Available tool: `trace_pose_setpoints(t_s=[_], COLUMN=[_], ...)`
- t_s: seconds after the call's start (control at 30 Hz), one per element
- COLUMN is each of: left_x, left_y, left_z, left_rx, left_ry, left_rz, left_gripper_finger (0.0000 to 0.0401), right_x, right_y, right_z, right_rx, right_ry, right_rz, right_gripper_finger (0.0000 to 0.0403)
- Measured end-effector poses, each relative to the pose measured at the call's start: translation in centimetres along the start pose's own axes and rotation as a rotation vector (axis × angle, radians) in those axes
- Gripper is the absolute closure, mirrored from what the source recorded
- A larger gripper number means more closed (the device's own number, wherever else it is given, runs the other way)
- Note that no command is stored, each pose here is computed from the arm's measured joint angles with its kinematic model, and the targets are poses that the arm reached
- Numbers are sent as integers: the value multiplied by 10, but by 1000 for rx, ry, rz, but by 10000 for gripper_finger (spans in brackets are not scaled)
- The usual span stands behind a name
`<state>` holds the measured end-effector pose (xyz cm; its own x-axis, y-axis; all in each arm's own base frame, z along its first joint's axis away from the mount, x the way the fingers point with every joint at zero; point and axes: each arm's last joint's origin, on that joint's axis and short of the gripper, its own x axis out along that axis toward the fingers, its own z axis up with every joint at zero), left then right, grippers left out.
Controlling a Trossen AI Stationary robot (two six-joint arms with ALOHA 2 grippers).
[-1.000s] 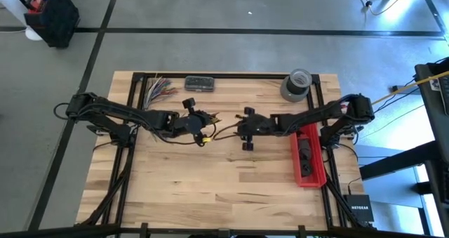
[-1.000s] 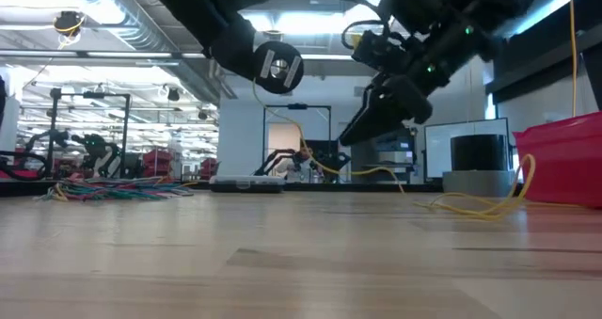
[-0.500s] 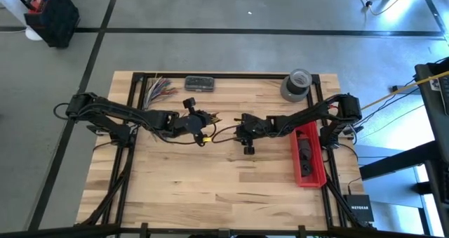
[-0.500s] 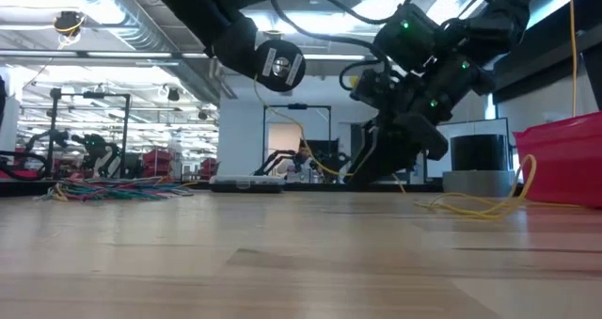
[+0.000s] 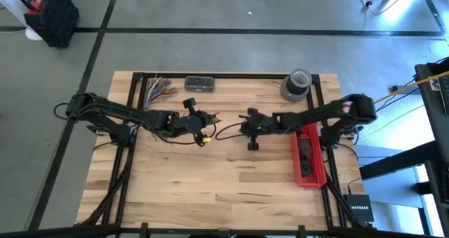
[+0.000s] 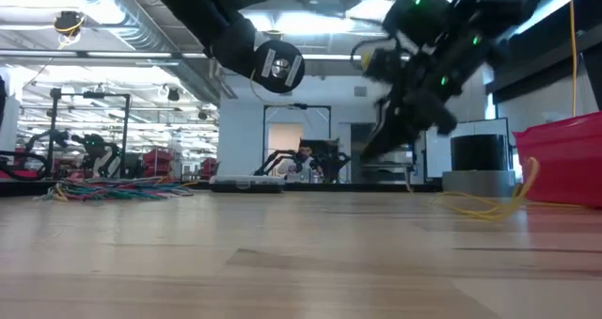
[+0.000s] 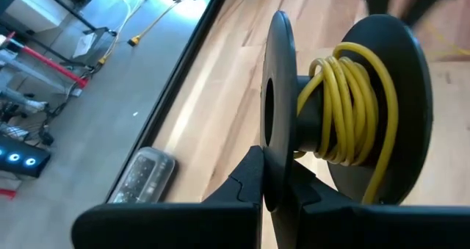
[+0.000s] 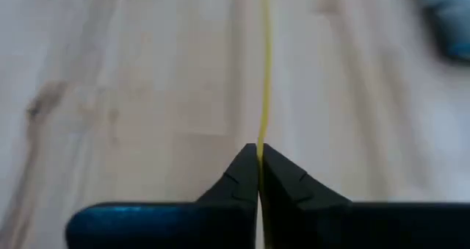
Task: Coil cords
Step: Coil the yellow wire onto the black spool
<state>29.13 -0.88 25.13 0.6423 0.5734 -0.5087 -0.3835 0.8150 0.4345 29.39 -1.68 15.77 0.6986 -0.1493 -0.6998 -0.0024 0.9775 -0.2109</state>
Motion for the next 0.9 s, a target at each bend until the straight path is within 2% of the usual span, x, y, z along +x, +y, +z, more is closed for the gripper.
trace_pose_setpoints(t_s=[0.23, 0.57, 0.7, 0.8, 0.9], left_x=[0, -1, -1, 1, 6], left_y=[-2, -3, -5, -2, 5], left_z=[2, 7, 2, -3, -5], left_rx=[9, -5, 20, 21, -32], left_ry=[-16, -64, -25, 27, 51], left_rz=[-73, -85, -124, -104, -44], left_gripper_finger=[401, 401, 401, 401, 401], right_x=[-51, -52, -71, -94, -110], right_y=[-21, -42, -45, -48, -43], right_z=[12, 1, 6, 17, 31], right_rx=[62, 133, 138, 214, 306], right_ry=[-51, 27, 7, -90, -250], right_rz=[-191, -257, -319, -303, -191], right_gripper_finger=[397, 400, 400, 400, 400])
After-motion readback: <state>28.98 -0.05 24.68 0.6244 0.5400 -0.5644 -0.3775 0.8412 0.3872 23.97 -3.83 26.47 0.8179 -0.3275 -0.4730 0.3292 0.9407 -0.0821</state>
